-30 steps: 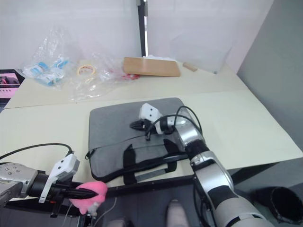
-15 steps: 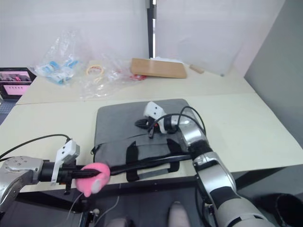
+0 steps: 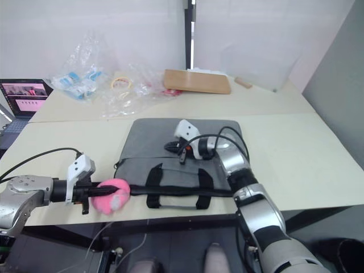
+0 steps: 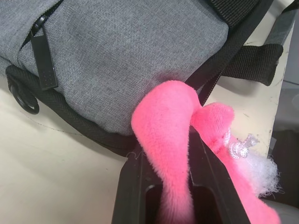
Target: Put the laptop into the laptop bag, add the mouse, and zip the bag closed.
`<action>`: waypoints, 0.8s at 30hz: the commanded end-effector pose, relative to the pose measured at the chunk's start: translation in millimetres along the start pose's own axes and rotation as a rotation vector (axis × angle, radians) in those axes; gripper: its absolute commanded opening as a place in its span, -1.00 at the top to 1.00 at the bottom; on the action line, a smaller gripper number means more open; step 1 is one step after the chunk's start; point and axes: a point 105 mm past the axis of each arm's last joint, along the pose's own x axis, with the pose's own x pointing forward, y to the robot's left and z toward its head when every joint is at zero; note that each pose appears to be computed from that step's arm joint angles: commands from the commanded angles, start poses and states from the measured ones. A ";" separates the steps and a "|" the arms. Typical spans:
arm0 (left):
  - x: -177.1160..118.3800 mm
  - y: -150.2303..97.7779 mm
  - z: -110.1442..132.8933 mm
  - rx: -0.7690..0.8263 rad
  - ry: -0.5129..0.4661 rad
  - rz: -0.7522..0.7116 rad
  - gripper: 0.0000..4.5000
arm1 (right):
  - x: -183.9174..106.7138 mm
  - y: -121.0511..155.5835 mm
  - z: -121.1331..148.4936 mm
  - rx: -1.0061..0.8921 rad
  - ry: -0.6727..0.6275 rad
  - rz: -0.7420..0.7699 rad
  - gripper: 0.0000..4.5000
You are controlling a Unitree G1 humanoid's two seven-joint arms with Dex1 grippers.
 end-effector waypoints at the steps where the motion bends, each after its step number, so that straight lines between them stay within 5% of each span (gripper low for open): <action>1: -15.5 -1.0 13.9 0.012 -0.021 0.016 0.98 | 11.0 25.5 -36.3 0.073 0.105 0.084 1.00; 12: -34.5 -53.0 -7.9 -0.119 0.140 -0.202 0.98 | 15.5 34.4 -68.2 0.119 0.215 0.063 1.00; 20: -23.3 -53.8 -6.6 -0.111 0.078 -0.158 0.98 | 16.5 30.9 -64.0 0.117 0.204 0.054 1.00; 24: -24.5 -45.6 1.9 -0.126 0.015 -0.128 0.33 | 15.7 29.8 -64.2 0.118 0.203 0.050 1.00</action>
